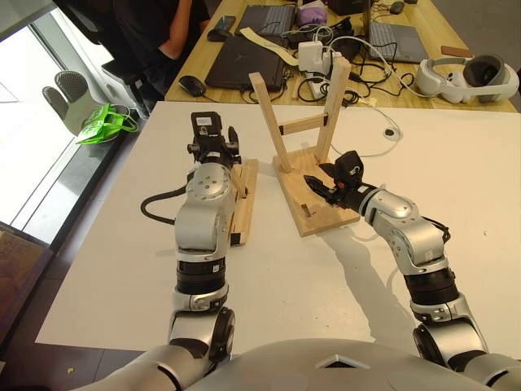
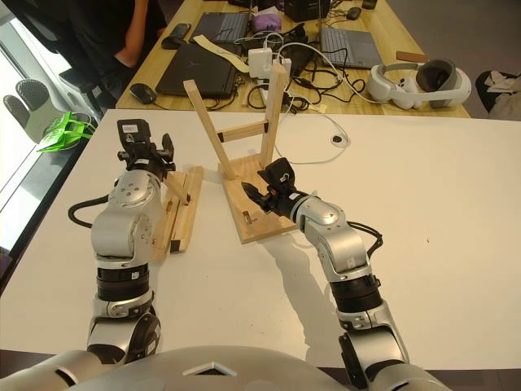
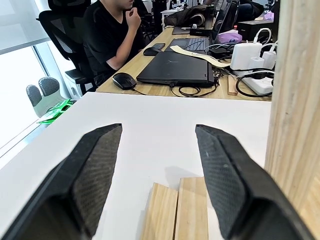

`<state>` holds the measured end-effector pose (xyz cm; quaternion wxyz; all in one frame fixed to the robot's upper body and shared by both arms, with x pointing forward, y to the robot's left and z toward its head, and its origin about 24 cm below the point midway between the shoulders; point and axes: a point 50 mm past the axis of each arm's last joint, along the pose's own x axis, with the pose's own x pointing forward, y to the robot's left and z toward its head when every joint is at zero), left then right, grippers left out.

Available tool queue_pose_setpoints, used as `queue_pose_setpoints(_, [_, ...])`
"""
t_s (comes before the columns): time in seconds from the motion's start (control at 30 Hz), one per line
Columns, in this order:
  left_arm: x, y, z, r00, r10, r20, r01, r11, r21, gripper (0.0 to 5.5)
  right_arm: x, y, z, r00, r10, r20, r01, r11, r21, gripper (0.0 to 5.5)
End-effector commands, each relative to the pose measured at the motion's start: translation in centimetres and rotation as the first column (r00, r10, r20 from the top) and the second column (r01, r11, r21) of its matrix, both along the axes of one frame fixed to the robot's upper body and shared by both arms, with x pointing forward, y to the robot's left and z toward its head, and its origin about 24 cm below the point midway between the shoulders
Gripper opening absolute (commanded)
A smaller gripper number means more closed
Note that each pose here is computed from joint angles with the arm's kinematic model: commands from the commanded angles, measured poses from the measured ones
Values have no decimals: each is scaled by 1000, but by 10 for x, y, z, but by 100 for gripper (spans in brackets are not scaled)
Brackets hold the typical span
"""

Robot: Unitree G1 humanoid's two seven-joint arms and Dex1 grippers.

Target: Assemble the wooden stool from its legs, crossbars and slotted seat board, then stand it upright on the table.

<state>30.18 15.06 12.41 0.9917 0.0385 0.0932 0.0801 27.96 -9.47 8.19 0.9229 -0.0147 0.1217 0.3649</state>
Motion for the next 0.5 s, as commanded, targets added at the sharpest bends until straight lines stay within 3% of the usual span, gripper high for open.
queue_pose_setpoints(0.03, [-6, 22, -27, 991, 53, -127, -47, 998, 53, 271, 2, -1, 4, 1000, -4, 12, 4, 1000, -3, 251])
queue_pose_setpoints(0.3, [-12, 69, -32, 981, 132, -146, -103, 977, 186, 271, 3, 0, 6, 1000, -4, 9, 4, 1000, 9, 251])
queue_pose_setpoints(0.5, [-18, 77, -6, 989, 138, -56, -126, 974, 189, 271, 5, 18, 7, 996, 22, -82, -16, 997, 74, 251])
